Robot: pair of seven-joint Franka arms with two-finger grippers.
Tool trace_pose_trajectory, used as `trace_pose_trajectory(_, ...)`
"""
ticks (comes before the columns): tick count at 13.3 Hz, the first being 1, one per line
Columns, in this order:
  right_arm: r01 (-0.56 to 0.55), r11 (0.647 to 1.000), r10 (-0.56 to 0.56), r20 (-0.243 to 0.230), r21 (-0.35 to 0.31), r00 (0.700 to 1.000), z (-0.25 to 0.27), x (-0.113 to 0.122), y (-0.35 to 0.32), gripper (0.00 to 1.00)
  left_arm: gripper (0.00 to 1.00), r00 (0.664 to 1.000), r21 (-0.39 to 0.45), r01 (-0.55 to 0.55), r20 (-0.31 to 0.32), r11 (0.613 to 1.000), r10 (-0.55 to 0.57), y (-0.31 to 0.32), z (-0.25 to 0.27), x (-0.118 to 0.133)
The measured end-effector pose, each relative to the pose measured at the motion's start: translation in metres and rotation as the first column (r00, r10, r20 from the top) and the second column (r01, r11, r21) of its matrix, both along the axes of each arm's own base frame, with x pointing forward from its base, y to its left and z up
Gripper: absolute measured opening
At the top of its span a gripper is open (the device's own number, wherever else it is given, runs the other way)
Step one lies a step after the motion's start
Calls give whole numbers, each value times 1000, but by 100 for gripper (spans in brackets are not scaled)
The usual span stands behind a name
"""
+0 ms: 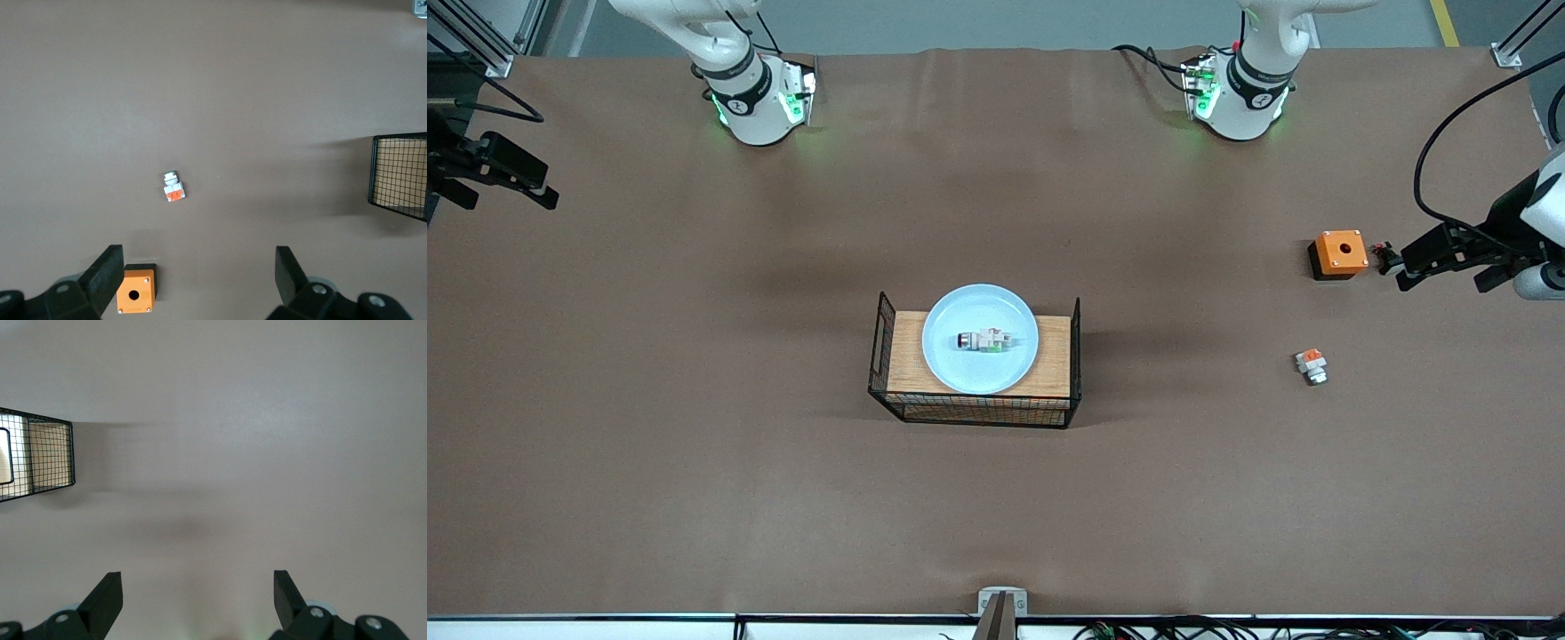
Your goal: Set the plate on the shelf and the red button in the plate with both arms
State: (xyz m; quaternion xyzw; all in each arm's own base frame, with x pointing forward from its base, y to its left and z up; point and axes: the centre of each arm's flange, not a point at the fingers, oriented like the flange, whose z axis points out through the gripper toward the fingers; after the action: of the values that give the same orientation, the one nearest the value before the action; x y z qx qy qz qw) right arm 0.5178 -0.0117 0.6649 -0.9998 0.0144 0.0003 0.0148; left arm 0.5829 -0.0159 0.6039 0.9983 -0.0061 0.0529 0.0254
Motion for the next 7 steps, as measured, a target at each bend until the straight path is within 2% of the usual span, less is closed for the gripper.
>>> trace_pose_trajectory(7,0,1000,0,0,-3,1000,0,0,0,100,100,997,-9,-77,29,997,77,8,17,-5)
